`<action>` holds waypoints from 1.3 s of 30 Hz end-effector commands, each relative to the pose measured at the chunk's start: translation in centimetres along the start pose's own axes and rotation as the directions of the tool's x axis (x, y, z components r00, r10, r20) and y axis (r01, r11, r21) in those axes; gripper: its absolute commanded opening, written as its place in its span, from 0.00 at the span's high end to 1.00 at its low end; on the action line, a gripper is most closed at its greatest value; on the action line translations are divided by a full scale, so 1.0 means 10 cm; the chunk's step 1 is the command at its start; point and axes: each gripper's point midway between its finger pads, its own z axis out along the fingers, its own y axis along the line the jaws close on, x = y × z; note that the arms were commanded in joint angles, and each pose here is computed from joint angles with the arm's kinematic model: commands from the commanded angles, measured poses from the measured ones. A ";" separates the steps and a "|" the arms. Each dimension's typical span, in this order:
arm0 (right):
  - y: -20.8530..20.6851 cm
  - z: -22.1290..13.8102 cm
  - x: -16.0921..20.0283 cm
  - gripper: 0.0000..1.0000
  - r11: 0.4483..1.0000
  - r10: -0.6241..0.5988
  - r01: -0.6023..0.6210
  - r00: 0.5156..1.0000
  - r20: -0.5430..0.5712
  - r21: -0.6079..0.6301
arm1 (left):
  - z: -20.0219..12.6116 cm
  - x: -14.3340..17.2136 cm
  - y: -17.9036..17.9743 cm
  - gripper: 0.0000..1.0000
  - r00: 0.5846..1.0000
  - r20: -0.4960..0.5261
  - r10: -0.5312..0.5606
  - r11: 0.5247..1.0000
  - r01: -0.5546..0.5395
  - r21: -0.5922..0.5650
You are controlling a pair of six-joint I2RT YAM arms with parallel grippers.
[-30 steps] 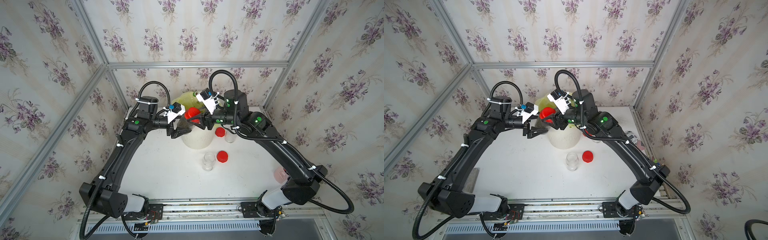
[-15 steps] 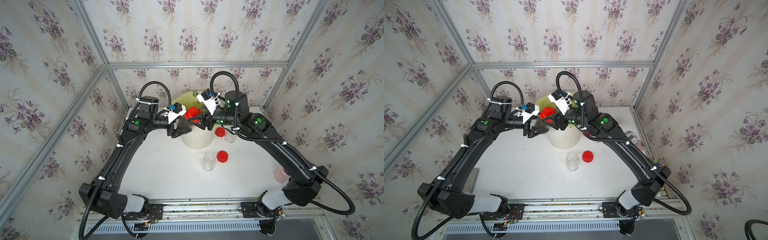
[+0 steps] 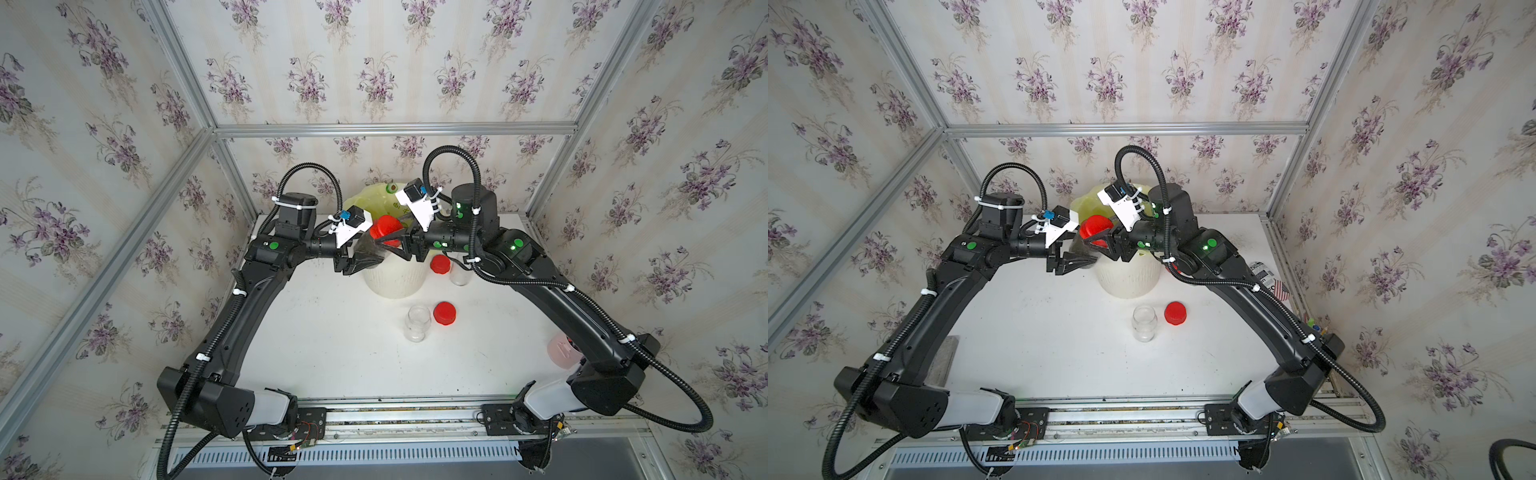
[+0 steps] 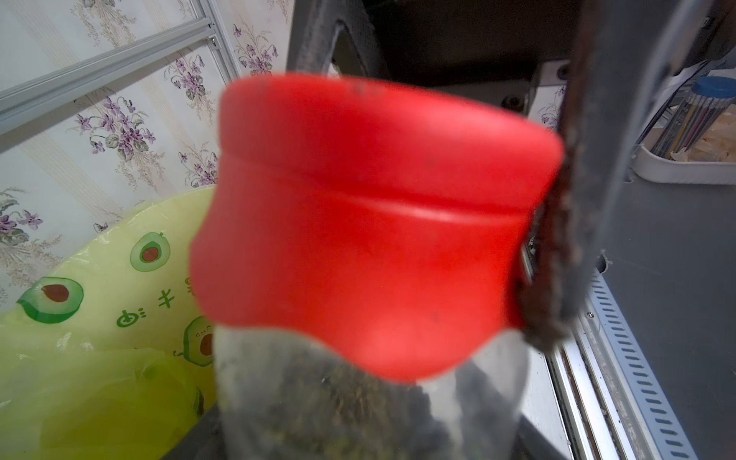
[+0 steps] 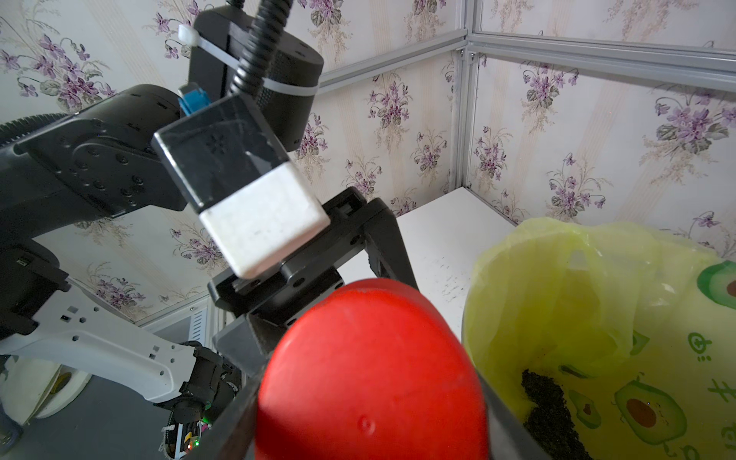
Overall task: Empty moldy tea leaves from jars
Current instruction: Pick up the jar from the center of the board, then adjust the jar.
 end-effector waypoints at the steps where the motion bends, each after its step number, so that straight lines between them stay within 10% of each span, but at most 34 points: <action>1: 0.04 -0.03 -0.08 0.41 1.000 -0.020 0.020 0.999 0.026 -0.012 | -0.02 -0.01 0.00 0.30 1.000 0.000 -0.002 1.000 0.002 -0.004; 16: 0.09 -0.09 -0.09 0.11 0.999 -0.032 0.033 0.999 0.025 -0.027 | 0.00 0.02 0.01 0.29 1.000 -0.006 -0.006 1.000 0.006 -0.001; 39: -0.07 -0.02 -0.07 0.24 0.999 0.032 -0.031 0.999 -0.042 0.022 | 0.01 0.03 0.00 0.29 1.000 -0.011 -0.004 1.000 0.004 0.000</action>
